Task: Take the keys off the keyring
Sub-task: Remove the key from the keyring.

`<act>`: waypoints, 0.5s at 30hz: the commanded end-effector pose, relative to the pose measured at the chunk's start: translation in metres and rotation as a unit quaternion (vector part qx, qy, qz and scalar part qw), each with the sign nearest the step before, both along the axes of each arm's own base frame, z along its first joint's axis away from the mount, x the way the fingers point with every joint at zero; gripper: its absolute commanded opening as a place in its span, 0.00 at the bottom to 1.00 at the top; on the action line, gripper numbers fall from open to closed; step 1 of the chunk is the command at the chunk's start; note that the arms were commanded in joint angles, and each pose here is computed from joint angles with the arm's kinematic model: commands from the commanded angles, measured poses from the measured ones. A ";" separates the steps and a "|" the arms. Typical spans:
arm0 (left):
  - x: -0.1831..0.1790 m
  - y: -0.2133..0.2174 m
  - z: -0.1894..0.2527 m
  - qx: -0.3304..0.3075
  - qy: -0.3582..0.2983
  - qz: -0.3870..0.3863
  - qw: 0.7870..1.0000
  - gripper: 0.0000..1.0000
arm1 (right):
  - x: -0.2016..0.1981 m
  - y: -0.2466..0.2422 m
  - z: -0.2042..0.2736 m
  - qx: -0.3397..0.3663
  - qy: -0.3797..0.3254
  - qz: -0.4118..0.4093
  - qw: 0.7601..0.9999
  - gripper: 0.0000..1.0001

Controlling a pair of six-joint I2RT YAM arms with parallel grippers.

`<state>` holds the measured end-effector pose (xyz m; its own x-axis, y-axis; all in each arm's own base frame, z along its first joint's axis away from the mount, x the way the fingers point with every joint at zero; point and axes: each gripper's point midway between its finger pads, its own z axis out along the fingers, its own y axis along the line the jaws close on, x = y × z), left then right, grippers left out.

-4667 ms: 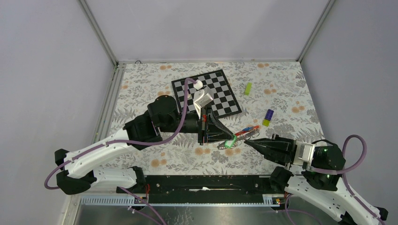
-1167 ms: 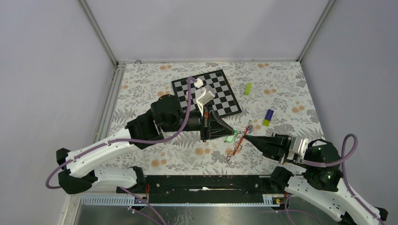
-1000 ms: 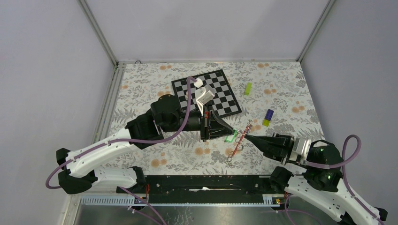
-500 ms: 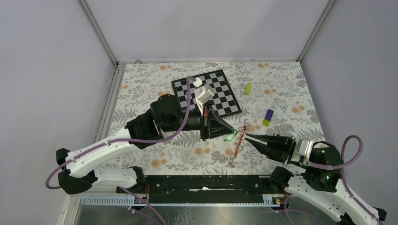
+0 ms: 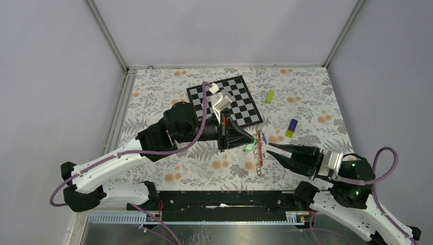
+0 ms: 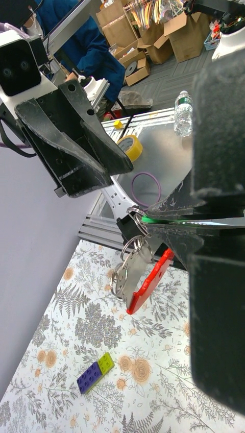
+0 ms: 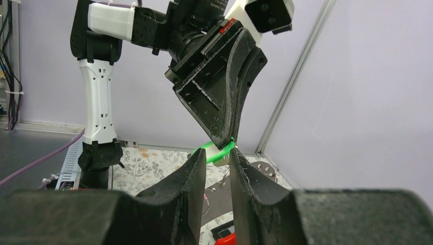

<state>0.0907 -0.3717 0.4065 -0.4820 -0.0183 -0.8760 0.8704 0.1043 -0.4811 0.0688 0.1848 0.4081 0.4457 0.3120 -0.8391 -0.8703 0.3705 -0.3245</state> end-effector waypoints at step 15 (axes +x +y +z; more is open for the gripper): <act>-0.001 0.010 0.042 -0.055 -0.027 0.006 0.998 0.00 | 0.022 0.015 -0.013 -0.038 0.035 -0.025 0.998 0.30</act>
